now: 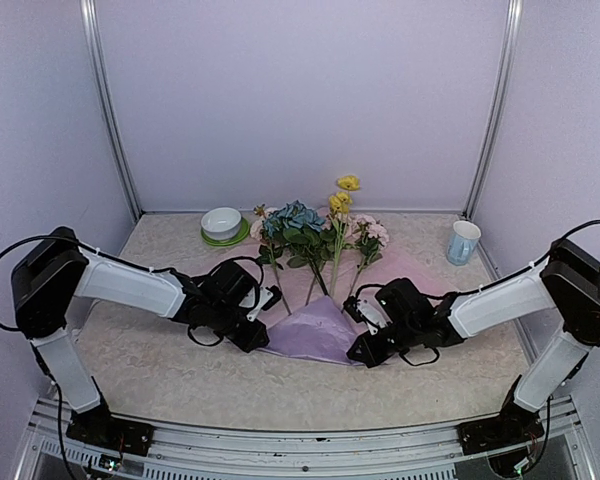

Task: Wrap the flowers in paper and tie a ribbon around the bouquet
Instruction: Fold the bottom corner of the flattened wrapping paper at the center of the board, then press the fold line on the 1/4-folded wrapping paper.

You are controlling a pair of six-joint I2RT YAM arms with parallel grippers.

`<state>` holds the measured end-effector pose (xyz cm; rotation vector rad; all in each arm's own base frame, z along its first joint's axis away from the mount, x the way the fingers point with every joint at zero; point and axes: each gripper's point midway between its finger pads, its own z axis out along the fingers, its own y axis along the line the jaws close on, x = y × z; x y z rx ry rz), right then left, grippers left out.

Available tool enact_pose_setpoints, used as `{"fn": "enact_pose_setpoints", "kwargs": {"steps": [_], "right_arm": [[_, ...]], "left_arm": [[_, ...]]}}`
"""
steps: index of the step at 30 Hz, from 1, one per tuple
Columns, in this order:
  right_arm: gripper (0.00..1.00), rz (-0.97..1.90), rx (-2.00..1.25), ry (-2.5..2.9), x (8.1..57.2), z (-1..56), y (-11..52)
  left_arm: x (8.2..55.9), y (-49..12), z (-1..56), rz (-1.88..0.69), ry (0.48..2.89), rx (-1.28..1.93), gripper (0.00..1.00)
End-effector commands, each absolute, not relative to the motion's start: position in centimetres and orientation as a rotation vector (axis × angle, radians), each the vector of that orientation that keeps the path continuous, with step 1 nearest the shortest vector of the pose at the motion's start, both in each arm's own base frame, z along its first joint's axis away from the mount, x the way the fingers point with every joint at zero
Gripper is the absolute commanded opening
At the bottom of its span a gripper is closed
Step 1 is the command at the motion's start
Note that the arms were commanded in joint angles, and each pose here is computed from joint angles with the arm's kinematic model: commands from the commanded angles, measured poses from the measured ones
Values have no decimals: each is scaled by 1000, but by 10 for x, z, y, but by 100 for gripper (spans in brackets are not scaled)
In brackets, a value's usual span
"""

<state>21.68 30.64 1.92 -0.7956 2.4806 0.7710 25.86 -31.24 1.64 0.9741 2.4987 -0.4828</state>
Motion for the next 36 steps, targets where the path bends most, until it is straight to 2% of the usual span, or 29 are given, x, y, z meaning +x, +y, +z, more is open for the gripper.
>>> {"fn": "enact_pose_setpoints", "kwargs": {"steps": [1,6,10,14,17,19,24,29,36], "right_arm": [[6,639,-774,2612,202,-10,276],[6,601,-785,2639,201,-13,273],[7,557,-793,2675,201,-15,268],[8,502,-789,2690,205,-10,266],[8,491,-780,2689,209,-3,270],[8,472,-773,2689,211,0,272],[10,421,-750,2691,217,7,279],[11,498,-692,2699,215,13,290],[13,558,-612,2672,222,36,296]], "left_arm": [[207,-261,-15,-446,2747,819,17],[197,-219,-22,-425,2825,620,17],[209,-204,-13,-430,2829,475,17],[223,-237,46,-514,2655,599,17],[233,-279,102,-597,2470,751,25],[248,-297,112,-617,2418,789,27],[286,-340,86,-579,2405,990,28],[283,-398,81,-579,2271,1308,33],[261,-372,10,-581,2475,1398,33]]}}
